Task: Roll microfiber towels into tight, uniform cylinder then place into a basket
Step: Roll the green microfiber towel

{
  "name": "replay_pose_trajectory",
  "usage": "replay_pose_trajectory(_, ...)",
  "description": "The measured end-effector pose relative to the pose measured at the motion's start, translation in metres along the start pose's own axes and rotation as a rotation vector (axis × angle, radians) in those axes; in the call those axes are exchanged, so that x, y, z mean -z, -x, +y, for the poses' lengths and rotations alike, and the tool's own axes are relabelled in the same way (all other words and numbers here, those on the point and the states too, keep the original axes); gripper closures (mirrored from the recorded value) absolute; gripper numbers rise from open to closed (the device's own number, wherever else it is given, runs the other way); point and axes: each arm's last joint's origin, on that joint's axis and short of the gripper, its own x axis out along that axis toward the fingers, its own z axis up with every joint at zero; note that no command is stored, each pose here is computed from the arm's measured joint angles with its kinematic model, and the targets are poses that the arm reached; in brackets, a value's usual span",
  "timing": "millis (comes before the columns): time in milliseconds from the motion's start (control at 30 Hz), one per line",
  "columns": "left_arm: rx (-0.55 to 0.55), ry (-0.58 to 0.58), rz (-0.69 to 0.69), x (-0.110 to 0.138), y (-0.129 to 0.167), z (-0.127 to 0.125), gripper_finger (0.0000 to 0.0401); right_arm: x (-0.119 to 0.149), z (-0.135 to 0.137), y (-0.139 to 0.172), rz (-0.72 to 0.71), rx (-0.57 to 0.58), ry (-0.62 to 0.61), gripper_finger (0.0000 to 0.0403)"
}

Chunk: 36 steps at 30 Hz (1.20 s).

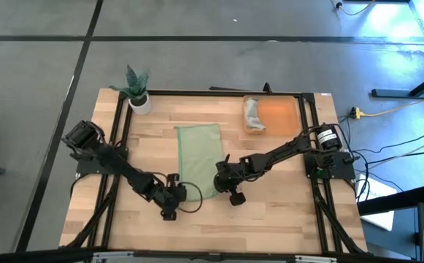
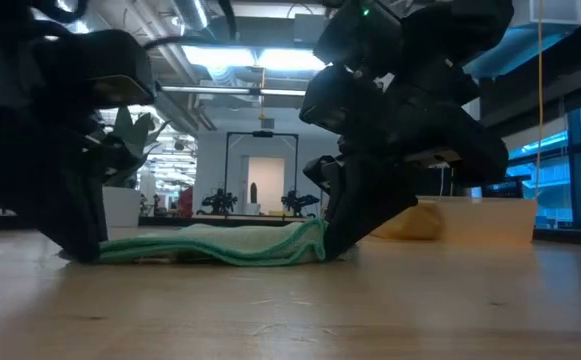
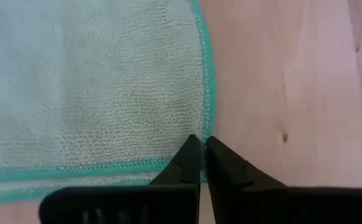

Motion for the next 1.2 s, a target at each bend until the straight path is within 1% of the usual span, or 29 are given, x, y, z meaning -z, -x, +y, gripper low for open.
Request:
replay_pose_trajectory(100,0.08,0.052,0.025,-0.006,0.007,0.005,0.0399,0.001,-0.007,0.002,-0.006,-0.048,-0.021,0.04)
replay_pose_trajectory(200,0.132,0.115,0.044,-0.012,0.015,0.015,0.04,0.001,-0.014,0.005,-0.018,-0.071,-0.051,0.04)
replay_pose_trajectory(333,0.192,0.243,0.039,-0.024,0.027,0.026,0.0401,0.001,-0.024,0.012,-0.035,-0.135,-0.128,0.04)
replay_pose_trajectory(500,0.191,0.37,0.044,-0.031,0.04,0.043,0.0401,-0.001,-0.037,0.024,-0.072,-0.272,-0.289,0.04)
replay_pose_trajectory(633,0.157,0.461,0.039,-0.034,0.051,0.058,0.0401,0.001,-0.049,0.029,-0.065,-0.322,-0.474,0.04)
replay_pose_trajectory(733,0.131,0.537,0.048,-0.035,0.058,0.068,0.0401,0.004,-0.059,0.031,-0.056,-0.314,-0.616,0.04)
replay_pose_trajectory(800,0.11,0.575,0.061,-0.035,0.06,0.074,0.0401,0.005,-0.065,0.033,-0.063,-0.306,-0.671,0.04)
replay_pose_trajectory(900,0.086,0.595,0.075,-0.034,0.06,0.08,0.0401,0.006,-0.073,0.035,-0.073,-0.294,-0.749,0.04)
replay_pose_trajectory(967,0.073,0.602,0.083,-0.034,0.058,0.083,0.0401,0.008,-0.078,0.036,-0.074,-0.267,-0.792,0.04)
replay_pose_trajectory(1067,0.042,0.611,0.078,-0.035,0.055,0.087,0.0401,0.009,-0.083,0.037,-0.081,-0.195,-0.837,0.04)
replay_pose_trajectory(1200,-0.003,0.615,0.083,-0.034,0.05,0.091,0.0401,0.012,-0.085,0.036,-0.075,-0.103,-0.844,0.04)
